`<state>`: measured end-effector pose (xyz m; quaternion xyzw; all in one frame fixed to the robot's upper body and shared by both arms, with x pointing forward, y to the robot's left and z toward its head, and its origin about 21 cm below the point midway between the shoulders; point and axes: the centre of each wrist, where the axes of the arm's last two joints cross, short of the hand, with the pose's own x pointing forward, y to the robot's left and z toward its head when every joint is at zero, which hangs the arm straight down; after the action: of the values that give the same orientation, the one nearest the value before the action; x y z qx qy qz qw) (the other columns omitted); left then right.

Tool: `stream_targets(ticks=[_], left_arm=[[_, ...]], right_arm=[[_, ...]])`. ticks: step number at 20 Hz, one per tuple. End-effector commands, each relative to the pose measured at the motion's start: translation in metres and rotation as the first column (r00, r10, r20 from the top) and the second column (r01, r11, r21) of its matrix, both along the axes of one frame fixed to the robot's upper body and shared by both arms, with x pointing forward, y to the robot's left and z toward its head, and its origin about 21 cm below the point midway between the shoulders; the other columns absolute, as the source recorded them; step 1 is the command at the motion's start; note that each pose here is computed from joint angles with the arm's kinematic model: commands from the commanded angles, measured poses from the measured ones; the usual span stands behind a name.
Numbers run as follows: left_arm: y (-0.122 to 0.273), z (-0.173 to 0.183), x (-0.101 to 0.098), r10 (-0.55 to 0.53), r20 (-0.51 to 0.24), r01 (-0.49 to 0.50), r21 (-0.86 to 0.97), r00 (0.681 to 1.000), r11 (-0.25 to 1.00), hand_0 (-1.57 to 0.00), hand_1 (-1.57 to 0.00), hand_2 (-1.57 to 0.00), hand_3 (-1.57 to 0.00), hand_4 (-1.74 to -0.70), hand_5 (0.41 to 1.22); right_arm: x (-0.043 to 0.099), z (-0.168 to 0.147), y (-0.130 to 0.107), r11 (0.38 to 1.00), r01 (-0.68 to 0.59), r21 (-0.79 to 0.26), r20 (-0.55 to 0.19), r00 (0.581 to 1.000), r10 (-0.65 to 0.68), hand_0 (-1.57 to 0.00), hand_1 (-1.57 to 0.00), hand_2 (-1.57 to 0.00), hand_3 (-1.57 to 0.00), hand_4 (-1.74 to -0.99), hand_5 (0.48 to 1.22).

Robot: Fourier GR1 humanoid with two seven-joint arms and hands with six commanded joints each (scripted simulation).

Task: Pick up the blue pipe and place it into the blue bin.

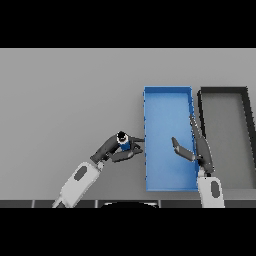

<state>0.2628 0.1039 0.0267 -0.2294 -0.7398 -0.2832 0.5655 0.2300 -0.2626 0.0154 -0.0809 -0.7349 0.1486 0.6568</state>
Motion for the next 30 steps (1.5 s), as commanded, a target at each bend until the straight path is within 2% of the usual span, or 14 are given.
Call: stream_targets(ticks=[1, 3, 7, 9, 11, 13, 14, 16, 17, 19, 20, 22, 26, 30], left_arm=[[-0.004, 0.007, 0.001, -0.015, 0.009, 0.015, -0.005, 1.0, 1.0, -1.55, -1.56, -1.56, -1.56, -1.47, 1.215], [-0.004, 0.019, -0.001, -0.039, 0.032, 0.039, -0.011, 0.999, 0.999, -1.56, -1.56, -1.56, -1.56, -1.47, 1.217], [-0.011, 0.021, -0.001, -0.056, 0.009, 0.056, 0.031, 0.998, 0.998, -1.57, -1.57, -1.57, -1.57, -1.47, 1.22], [-0.009, 0.022, 0.002, -0.049, 0.005, 0.048, 0.033, 0.999, 0.998, -1.57, -1.57, -1.57, -1.57, -1.47, 1.22], [-0.007, 0.02, 0.0, -0.059, 0.008, 0.059, 0.027, 0.998, 0.998, -1.57, -1.57, -1.57, -1.57, -1.47, 1.22], [-0.007, 0.017, 0.002, -0.047, 0.006, 0.047, 0.037, 0.999, 0.998, -1.57, -1.57, -1.57, -1.57, -1.47, 1.22], [-0.006, 0.015, 0.002, -0.041, 0.009, 0.041, 0.039, 0.999, 0.998, -1.57, -1.57, -1.57, -1.57, -1.47, 1.22], [-0.009, 0.017, 0.002, -0.06, 0.014, 0.059, 0.03, 0.998, 0.998, -1.57, -1.57, -1.57, -1.57, -1.47, 1.22], [-0.01, 0.019, 0.003, -0.061, 0.014, 0.061, 0.032, 0.998, 0.998, -1.57, -1.57, -1.57, -1.57, -1.47, 1.221], [-0.011, 0.021, 0.001, -0.072, 0.021, 0.072, 0.025, 0.997, 0.997, -1.57, -1.57, -1.57, -1.57, -1.47, 1.221], [-0.013, 0.02, 0.0, -0.067, 0.011, 0.067, 0.024, 0.998, 0.997, -1.57, -1.57, -1.57, -1.57, -1.47, 1.221], [-0.012, 0.023, -0.001, -0.071, 0.021, 0.07, 0.023, 0.997, 0.997, -1.57, -1.57, -1.57, -1.57, -1.47, 1.221], [-0.01, 0.02, -0.005, -0.083, 0.01, 0.082, 0.035, 0.997, 0.996, -1.57, -1.57, -1.57, -1.57, -1.47, 1.221], [-0.014, 0.023, 0.0, -0.076, 0.011, 0.075, 0.058, 0.997, 0.995, -1.57, -1.57, -1.57, -1.57, -1.47, 1.221]], right_arm=[[-0.001, -0.004, 0.001, 1.0, 0.001, -0.001, -0.006, 1.0, -0.001, 0.0, 0.0, 0.0, 0.0, -1.184, 0.643], [-0.002, -0.003, 0.004, 1.0, -0.003, -0.003, 0.006, 1.0, 0.003, 0.0, 0.0, 0.0, 0.0, -1.17, 0.644], [-0.002, -0.005, 0.002, 1.0, 0.003, -0.005, 0.013, 1.0, -0.003, 0.0, 0.0, 0.0, 0.0, -1.151, 0.643], [-0.026, -0.012, 0.013, 0.997, 0.071, -0.001, 0.033, 0.997, -0.071, 0.0, 0.0, 0.0, 0.0, -1.141, 0.643], [-0.061, -0.019, 0.029, 0.979, 0.203, 0.005, 0.042, 0.978, -0.203, 0.0, 0.0, 0.0, 0.0, -1.138, 0.643], [-0.1, -0.022, 0.047, 0.935, 0.355, 0.002, 0.038, 0.934, -0.355, 0.0, 0.0, 0.0, 0.0, -1.188, 0.643], [-0.112, -0.021, 0.056, 0.914, 0.405, 0.004, 0.037, 0.914, -0.405, 0.0, 0.0, 0.0, 0.0, -1.191, 0.642], [-0.119, -0.014, 0.062, 0.895, 0.447, 0.01, 0.051, 0.893, -0.447, 0.0, 0.0, -0.02, 0.0, -1.187, 0.642], [-0.121, -0.004, 0.061, 0.913, 0.401, 0.078, 0.103, 0.907, -0.408, 0.0, 0.0, -0.04, 0.0, -1.195, 0.648], [-0.124, 0.013, 0.059, 0.94, 0.275, 0.202, 0.115, 0.947, -0.301, 0.0, -0.02, -0.09, 0.0, -1.202, 0.624], [-0.123, 0.017, 0.055, 0.948, 0.237, 0.212, 0.046, 0.967, -0.252, 0.0, -0.03, -0.11, 0.0, -1.209, 0.609], [-0.114, 0.027, 0.056, 0.968, 0.119, 0.22, -0.027, 0.993, -0.116, 0.0, -0.02, -0.12, 0.0, -1.224, 0.6], [-0.088, 0.067, 0.063, 0.978, -0.083, 0.194, -0.013, 0.996, 0.087, 0.0, -0.01, -0.1, 0.0, -1.255, 0.56], [-0.063, 0.099, 0.08, 0.969, -0.231, 0.087, -0.013, 0.972, 0.233, 0.0, 0.0, -0.07, 0.0, -1.291, 0.558]])
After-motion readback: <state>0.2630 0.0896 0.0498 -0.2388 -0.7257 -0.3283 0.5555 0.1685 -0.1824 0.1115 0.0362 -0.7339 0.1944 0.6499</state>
